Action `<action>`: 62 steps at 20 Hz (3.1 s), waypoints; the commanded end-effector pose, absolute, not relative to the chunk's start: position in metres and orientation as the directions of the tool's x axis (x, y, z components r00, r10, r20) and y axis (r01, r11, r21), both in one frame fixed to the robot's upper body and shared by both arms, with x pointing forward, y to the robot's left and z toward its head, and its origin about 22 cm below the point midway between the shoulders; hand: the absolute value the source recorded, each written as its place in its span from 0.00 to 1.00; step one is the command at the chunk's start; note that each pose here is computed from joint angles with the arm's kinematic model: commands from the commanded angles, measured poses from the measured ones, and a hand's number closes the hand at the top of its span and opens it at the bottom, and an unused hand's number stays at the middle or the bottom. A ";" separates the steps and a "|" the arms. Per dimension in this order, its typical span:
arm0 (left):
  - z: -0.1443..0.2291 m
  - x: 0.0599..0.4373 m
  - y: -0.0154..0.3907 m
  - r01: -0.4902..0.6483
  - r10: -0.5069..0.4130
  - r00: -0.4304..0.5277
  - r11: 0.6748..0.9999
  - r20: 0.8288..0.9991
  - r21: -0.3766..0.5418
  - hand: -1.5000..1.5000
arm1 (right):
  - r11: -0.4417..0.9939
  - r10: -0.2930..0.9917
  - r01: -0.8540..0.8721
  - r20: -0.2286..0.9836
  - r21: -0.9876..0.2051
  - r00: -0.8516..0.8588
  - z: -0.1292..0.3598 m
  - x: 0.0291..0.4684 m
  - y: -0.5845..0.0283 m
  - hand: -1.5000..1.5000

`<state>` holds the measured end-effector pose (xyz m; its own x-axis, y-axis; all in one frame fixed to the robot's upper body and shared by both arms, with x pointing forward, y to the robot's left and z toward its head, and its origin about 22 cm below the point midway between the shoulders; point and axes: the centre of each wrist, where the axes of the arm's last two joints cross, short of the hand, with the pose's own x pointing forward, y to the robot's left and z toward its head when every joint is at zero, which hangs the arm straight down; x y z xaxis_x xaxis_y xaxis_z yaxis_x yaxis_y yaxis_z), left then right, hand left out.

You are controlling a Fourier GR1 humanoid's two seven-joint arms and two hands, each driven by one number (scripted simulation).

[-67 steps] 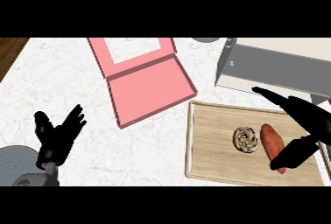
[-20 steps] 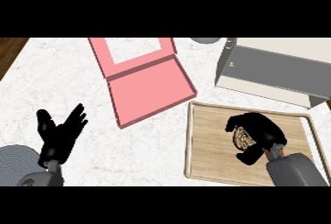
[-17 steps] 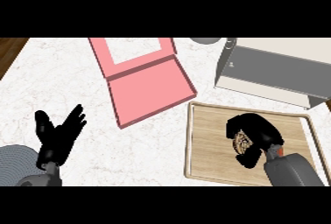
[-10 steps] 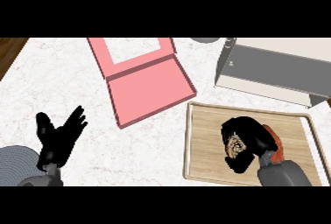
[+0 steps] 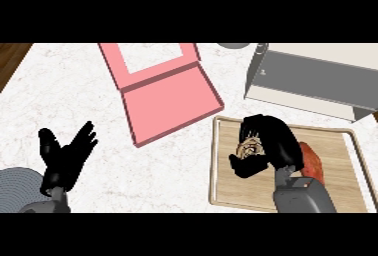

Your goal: Pick the cupcake from the tray and place it in the tiered shelf

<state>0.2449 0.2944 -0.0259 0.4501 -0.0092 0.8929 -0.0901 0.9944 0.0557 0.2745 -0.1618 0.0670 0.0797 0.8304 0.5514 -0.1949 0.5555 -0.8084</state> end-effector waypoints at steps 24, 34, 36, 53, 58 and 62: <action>-0.031 0.240 0.275 -0.062 -0.022 0.427 0.997 0.904 0.053 0.50 | 0.570 0.727 0.434 0.674 -0.697 0.129 0.357 0.283 -0.238 1.00; -0.032 0.243 0.308 -0.068 -0.017 0.444 0.996 0.896 0.052 0.50 | 0.549 0.755 0.381 0.637 -0.744 0.156 0.368 0.334 -0.280 1.00; -0.027 0.245 0.295 -0.094 -0.020 0.432 0.993 0.902 0.067 0.50 | 0.531 0.777 0.337 0.605 -0.777 0.172 0.372 0.340 -0.295 1.00; -0.030 0.240 0.288 -0.069 -0.013 0.427 0.996 0.904 0.047 0.50 | 0.455 0.824 0.364 0.539 -0.813 0.176 0.316 0.414 -0.326 1.00; -0.038 0.238 0.289 -0.068 -0.009 0.444 0.997 0.896 0.044 0.50 | 0.460 0.833 0.360 0.534 -0.812 0.141 0.282 0.417 -0.338 1.00; -0.035 0.247 0.313 -0.079 -0.007 0.430 0.996 0.903 0.045 0.50 | 0.493 0.822 0.368 0.561 -0.788 0.101 0.316 0.427 -0.337 1.00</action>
